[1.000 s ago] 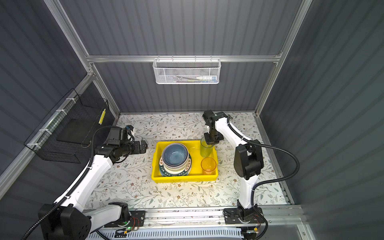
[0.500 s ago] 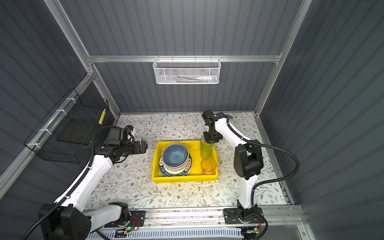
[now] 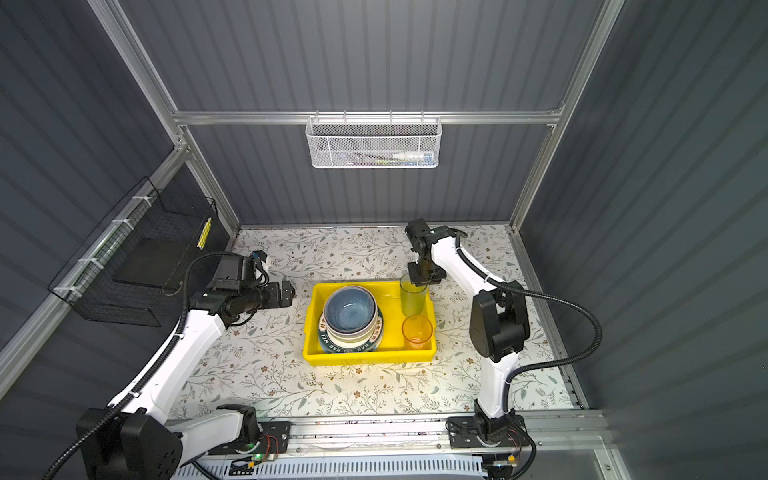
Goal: Place the mixed dishes into the plastic bin
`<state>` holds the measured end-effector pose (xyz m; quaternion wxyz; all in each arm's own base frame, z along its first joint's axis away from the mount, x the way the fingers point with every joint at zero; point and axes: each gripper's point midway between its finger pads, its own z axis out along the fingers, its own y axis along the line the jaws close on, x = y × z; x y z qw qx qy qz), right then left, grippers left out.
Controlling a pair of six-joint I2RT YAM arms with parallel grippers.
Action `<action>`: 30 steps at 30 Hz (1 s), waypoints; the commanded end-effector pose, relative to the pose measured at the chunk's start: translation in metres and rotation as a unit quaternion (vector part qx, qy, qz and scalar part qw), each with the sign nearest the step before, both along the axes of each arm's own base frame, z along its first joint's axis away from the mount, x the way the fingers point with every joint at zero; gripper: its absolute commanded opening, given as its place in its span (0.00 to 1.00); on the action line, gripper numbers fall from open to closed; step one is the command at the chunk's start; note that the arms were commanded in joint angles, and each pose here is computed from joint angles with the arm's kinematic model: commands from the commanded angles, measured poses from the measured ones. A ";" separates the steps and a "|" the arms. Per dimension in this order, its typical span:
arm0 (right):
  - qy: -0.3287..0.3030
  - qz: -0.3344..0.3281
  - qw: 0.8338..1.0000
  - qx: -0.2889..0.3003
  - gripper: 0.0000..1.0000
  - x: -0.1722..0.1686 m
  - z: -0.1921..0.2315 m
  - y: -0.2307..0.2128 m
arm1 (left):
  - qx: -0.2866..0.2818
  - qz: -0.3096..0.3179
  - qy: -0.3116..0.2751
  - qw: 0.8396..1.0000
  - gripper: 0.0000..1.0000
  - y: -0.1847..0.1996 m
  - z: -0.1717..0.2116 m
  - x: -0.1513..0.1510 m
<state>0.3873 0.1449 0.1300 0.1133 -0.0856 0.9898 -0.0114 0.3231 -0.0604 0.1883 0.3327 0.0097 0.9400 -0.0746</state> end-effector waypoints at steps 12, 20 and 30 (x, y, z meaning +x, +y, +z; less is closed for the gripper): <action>-0.074 -0.005 0.997 0.029 0.44 -0.005 0.056 -0.005 | 0.002 0.001 0.009 1.000 1.00 0.003 -0.007 -0.003; -0.187 -0.002 0.981 0.049 0.67 -0.004 0.113 -0.013 | 0.019 0.003 0.004 1.000 1.00 0.007 -0.008 0.001; -0.315 -0.039 0.946 0.069 0.99 -0.004 0.147 -0.059 | 0.029 0.019 -0.055 0.998 1.00 0.011 0.008 0.031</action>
